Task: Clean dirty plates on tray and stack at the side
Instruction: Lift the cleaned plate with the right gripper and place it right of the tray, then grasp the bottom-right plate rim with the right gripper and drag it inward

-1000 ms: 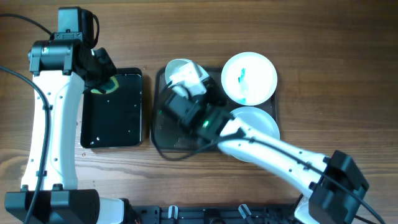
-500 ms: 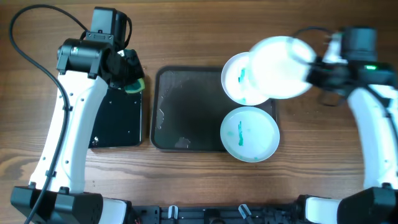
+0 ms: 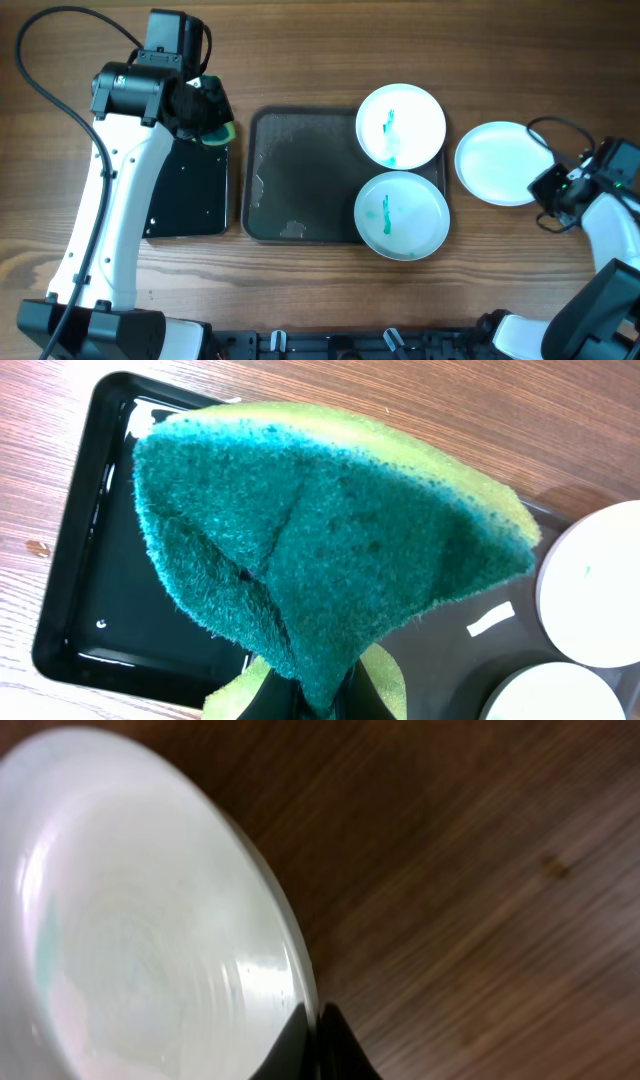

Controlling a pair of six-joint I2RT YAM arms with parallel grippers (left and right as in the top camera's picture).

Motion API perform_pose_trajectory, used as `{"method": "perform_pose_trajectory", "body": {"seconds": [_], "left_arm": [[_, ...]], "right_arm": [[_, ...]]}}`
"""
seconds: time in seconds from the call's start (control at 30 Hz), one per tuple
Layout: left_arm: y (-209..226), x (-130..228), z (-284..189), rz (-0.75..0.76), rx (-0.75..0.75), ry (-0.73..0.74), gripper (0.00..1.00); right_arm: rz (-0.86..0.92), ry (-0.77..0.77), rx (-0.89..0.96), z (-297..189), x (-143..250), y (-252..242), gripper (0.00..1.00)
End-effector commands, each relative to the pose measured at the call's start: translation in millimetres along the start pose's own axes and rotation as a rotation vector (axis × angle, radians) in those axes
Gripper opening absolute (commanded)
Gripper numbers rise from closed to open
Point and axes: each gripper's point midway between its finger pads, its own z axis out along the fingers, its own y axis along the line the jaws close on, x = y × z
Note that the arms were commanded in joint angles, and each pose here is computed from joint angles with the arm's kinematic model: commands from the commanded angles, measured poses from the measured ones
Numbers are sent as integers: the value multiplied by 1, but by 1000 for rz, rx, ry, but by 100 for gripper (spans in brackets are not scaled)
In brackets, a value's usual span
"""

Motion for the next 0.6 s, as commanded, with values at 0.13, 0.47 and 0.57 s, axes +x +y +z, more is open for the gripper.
{"method": "perform_pose_trajectory", "body": {"seconds": [0.13, 0.47, 0.57], "left_arm": [[-6, 0, 1, 8, 29, 10, 4], [-6, 0, 1, 9, 29, 10, 4], [-6, 0, 1, 9, 29, 10, 4]], "right_arm": [[-1, 34, -49, 23, 18, 20, 20], [-171, 311, -185, -63, 66, 60, 26], [-284, 443, -189, -65, 109, 63, 26]]}}
